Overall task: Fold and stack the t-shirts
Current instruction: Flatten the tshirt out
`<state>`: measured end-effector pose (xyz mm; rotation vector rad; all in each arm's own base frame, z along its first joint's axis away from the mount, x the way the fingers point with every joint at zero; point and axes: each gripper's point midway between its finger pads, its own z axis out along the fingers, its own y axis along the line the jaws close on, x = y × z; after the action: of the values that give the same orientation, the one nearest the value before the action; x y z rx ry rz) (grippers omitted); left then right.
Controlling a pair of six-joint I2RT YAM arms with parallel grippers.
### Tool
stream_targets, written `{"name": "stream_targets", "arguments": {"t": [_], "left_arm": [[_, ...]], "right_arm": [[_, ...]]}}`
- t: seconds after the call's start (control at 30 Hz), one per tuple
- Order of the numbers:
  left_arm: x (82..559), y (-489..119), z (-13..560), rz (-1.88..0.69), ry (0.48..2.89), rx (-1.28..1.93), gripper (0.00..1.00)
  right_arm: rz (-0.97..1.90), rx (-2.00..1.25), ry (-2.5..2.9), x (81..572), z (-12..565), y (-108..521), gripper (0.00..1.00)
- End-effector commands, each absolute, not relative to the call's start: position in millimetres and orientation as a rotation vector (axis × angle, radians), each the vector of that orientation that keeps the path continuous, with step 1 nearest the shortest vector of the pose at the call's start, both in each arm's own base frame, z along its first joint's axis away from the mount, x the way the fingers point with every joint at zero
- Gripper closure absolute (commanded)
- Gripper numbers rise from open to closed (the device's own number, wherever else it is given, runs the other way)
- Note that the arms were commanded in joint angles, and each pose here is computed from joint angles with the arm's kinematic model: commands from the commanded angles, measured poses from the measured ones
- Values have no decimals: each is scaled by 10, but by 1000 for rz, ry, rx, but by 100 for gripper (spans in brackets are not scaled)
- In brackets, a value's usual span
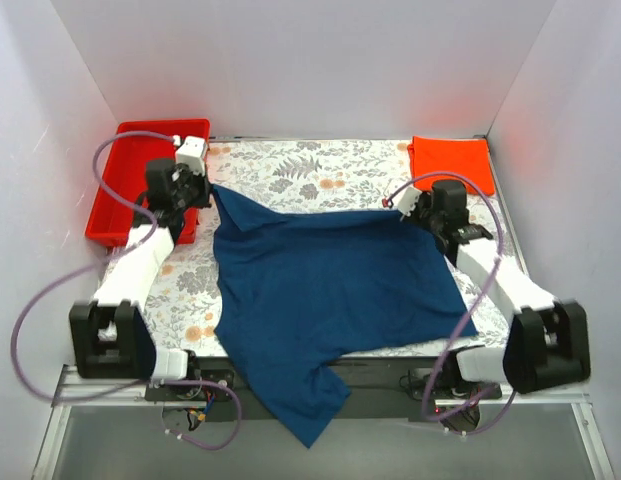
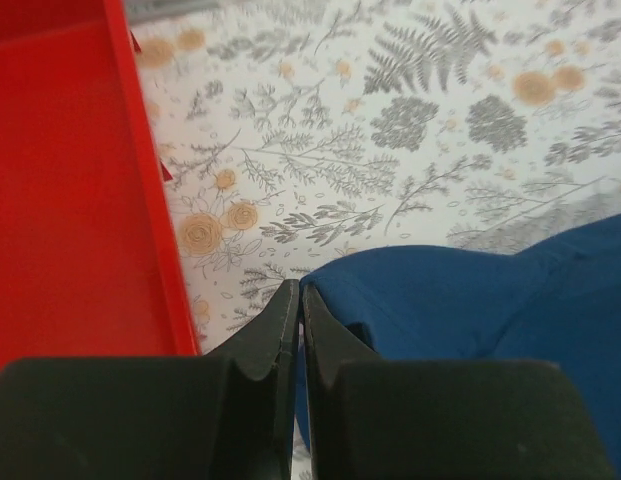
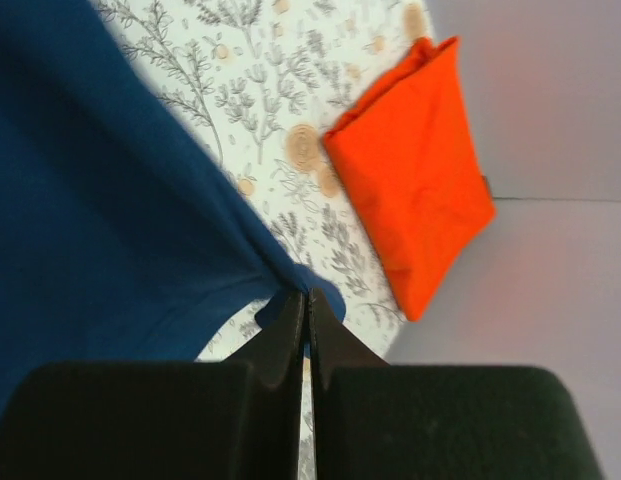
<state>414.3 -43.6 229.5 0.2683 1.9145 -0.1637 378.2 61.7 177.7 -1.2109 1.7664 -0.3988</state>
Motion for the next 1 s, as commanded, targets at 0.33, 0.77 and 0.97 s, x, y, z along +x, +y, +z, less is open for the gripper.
{"name": "stream_targets", "arguments": {"t": [0.33, 0.77, 0.97], "left_arm": [[5402, -474, 1610, -69, 2042, 219, 100], [5655, -447, 1595, -19, 2041, 193, 100], [5740, -534, 1560, -61, 2050, 209, 100]], "right_arm": [[-465, -1116, 1794, 4985, 1418, 469, 99], [-496, -1124, 1832, 5177, 1265, 405, 99], [-502, -1132, 1847, 5223, 1191, 389, 99]]}}
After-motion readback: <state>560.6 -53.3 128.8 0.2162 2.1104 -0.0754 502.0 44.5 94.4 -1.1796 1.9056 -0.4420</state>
